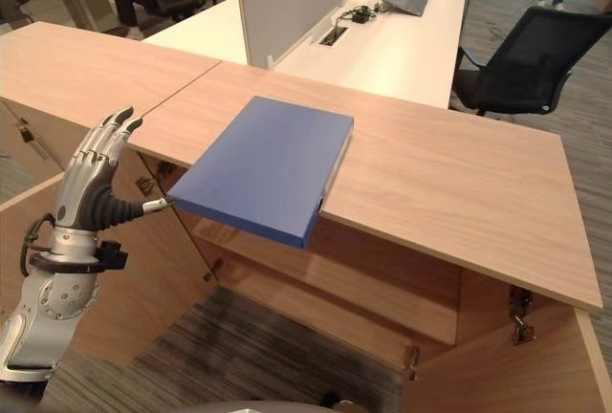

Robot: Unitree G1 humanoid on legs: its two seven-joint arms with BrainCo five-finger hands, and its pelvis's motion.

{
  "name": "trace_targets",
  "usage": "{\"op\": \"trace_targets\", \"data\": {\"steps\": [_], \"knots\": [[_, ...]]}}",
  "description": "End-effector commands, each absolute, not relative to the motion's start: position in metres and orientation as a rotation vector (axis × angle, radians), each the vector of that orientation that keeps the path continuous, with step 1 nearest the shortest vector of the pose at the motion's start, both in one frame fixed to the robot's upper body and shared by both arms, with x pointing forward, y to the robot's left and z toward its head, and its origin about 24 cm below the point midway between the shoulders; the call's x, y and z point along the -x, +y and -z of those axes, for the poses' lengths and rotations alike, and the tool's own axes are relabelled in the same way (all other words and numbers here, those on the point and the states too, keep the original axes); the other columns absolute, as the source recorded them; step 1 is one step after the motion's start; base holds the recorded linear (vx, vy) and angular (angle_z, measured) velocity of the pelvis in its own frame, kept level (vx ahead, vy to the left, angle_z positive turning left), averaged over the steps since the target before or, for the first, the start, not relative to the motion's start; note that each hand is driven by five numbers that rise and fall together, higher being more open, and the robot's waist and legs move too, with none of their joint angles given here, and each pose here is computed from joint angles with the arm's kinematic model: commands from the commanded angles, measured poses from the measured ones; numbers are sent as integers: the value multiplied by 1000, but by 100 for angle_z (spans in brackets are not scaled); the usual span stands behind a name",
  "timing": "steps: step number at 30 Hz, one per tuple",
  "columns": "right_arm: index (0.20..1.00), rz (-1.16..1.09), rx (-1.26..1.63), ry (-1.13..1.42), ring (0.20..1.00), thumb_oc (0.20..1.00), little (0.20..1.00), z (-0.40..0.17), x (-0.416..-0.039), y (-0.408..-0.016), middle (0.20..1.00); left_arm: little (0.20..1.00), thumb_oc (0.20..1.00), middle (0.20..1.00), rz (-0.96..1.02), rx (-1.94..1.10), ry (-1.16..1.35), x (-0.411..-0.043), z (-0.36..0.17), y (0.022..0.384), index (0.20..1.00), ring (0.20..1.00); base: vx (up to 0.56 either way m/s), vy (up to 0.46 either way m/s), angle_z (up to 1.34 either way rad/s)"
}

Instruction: Put the empty folder in the office cabinet

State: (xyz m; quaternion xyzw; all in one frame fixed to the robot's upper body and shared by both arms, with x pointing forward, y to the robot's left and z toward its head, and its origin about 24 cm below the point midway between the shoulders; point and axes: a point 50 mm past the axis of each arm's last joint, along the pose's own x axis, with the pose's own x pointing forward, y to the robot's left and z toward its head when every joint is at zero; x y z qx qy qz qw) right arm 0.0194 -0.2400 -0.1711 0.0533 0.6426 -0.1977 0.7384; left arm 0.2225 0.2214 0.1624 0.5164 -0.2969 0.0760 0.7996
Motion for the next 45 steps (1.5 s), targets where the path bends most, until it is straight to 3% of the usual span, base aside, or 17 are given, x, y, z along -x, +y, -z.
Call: {"op": "trace_targets", "data": {"steps": [1,17,26,45], "knots": [[1000,372,-79,1412,1000,1000,1000,172,-31,-233,1000,1000,1000,1000,-110,-1125,-757,-206,-184,212,1000,1000,0,0,0],[1000,337,-57,1401,1000,1000,1000,172,-40,-231,1000,1000,1000,1000,28,-1023,-815,-210,-194,190,1000,1000,0,0,0],[1000,356,-34,1415,1000,1000,1000,172,-38,-233,1000,1000,1000,1000,144,-1049,-802,-234,-177,164,1000,1000,-1,2,-2],[1000,386,-35,1412,1000,1000,1000,171,-38,-236,1000,1000,1000,1000,233,-1148,-768,-235,-165,158,1000,1000,-1,1,-1]]}}
